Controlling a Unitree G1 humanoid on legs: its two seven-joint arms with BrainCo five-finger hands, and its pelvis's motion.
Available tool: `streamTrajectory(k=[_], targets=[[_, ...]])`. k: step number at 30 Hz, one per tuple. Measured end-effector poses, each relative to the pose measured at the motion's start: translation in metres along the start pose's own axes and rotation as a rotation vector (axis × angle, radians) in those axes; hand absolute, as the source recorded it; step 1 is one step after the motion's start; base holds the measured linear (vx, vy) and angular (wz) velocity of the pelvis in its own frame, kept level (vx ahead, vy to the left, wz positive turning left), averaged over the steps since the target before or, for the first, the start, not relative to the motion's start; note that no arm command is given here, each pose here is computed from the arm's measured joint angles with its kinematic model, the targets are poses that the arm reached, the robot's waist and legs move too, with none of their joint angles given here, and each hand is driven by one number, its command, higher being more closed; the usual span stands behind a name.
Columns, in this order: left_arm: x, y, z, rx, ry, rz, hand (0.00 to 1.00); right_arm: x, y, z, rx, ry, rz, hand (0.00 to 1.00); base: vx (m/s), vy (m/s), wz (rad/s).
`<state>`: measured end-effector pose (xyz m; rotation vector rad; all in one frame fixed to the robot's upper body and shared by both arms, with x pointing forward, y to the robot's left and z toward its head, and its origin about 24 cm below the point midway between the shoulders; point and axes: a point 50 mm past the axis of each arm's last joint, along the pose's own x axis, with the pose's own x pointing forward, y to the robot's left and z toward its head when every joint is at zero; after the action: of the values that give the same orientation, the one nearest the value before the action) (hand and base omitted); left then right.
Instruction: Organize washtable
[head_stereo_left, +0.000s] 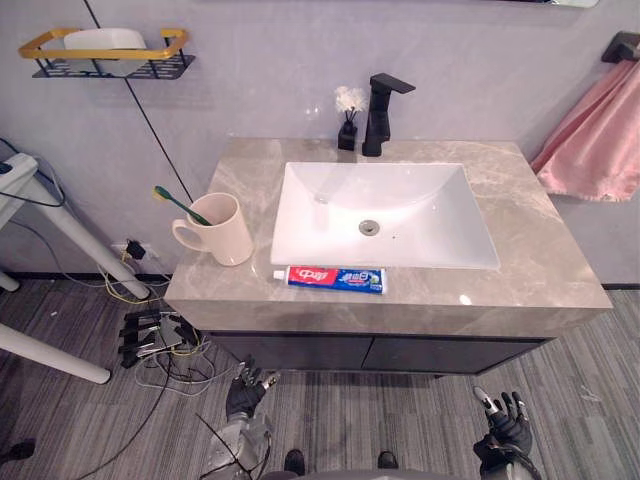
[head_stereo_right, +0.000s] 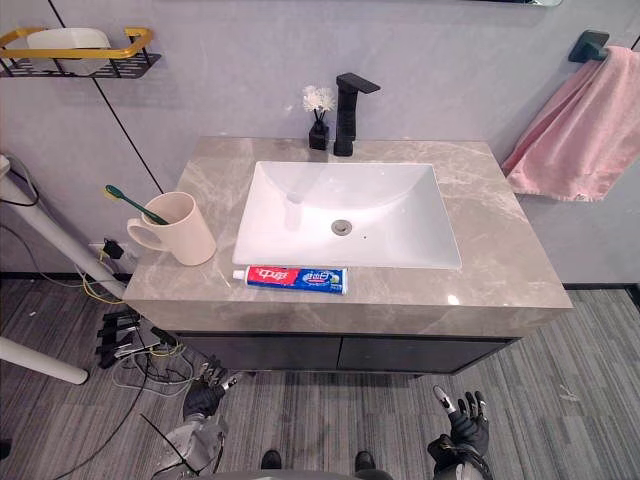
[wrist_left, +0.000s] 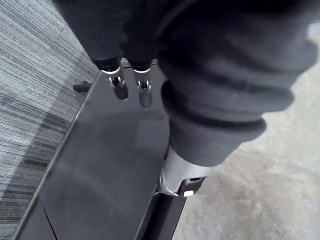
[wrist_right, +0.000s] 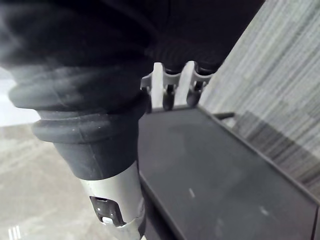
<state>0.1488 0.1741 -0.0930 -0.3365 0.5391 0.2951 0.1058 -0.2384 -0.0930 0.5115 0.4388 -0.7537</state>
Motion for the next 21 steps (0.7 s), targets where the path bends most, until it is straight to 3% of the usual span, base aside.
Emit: streamTrajectory(k=[11, 15, 18, 21], targets=[[0.004, -0.001, 0.007, 0.004, -0.024, -0.004, 0.00, 0.002, -0.015, 0.004, -0.014, -0.001, -0.056, 0.00, -0.03, -0.008, -0.15], [0.007, 0.007, 0.020, 0.027, -0.067, 0.003, 0.00, 0.014, -0.062, 0.059, -0.018, -0.176, -0.258, 0.00, 0.00, -0.008, -0.22], [0.007, 0.014, 0.028, 0.040, -0.094, 0.007, 0.00, 0.011, -0.107, 0.142, -0.036, -0.435, -0.444, 0.00, 0.06, -0.015, 0.01], [0.006, 0.013, 0.026, 0.053, -0.087, -0.013, 0.00, 0.001, -0.121, 0.201, -0.064, -0.636, -0.520, 0.00, 0.06, -0.024, 0.10]])
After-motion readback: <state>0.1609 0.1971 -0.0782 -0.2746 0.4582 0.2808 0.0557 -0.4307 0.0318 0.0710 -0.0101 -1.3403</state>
